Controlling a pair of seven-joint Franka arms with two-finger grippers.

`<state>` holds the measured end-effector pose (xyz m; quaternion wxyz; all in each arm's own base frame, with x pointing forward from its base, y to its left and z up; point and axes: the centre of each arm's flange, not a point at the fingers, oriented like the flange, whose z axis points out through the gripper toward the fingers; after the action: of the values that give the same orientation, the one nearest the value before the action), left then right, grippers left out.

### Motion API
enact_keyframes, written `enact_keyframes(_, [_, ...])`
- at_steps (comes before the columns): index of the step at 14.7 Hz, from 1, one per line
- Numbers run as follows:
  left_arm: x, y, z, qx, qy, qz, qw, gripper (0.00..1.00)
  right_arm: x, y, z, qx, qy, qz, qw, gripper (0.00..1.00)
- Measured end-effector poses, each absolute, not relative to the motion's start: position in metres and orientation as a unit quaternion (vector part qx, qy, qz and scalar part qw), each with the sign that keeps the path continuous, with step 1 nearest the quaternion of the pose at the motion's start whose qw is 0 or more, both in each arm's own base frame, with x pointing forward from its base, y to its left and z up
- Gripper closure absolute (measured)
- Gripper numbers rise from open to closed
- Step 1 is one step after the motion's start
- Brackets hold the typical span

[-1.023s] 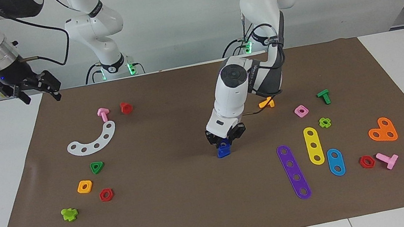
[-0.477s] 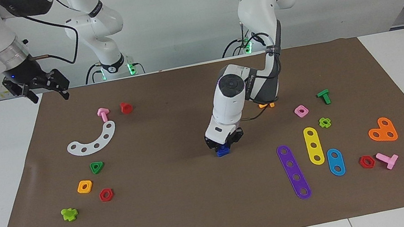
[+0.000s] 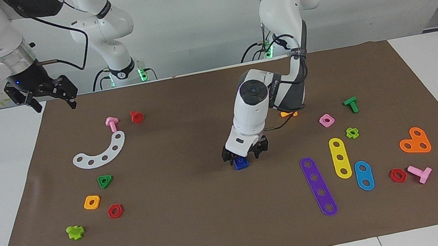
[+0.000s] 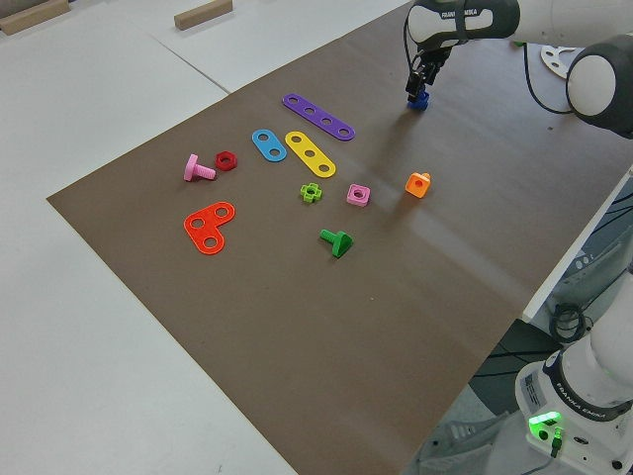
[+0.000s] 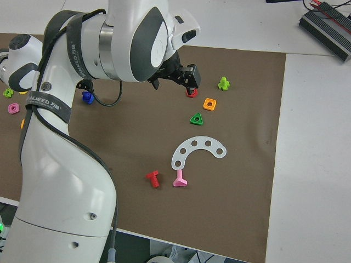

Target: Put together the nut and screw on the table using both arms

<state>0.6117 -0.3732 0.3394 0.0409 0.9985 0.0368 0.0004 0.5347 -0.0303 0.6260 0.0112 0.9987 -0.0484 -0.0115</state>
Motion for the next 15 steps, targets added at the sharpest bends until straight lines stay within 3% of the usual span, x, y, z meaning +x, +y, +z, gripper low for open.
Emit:
enact_keyframes(3, [0.64, -0.308, 0.395, 0.999, 0.041, -0.009, 0.031, 0.0, 0.535, -0.03, 0.626, 0.999, -0.049, -0.011, 0.011, 0.0])
enact_keyframes(6, [0.644, -0.217, 0.448, 0.999, 0.0, -0.028, 0.019, 0.0, 0.535, -0.03, 0.626, 0.999, -0.049, -0.011, 0.011, 0.0])
enact_keyframes(12, [0.615, -0.022, 0.46, 0.996, -0.056, -0.063, 0.02, 0.0, 0.535, -0.029, 0.626, 0.999, -0.049, -0.012, 0.004, 0.0])
enact_keyframes(15, [0.601, 0.0, 0.491, 0.998, -0.049, -0.046, 0.019, 0.0, 0.535, -0.029, 0.626, 0.999, -0.049, -0.012, 0.004, 0.0])
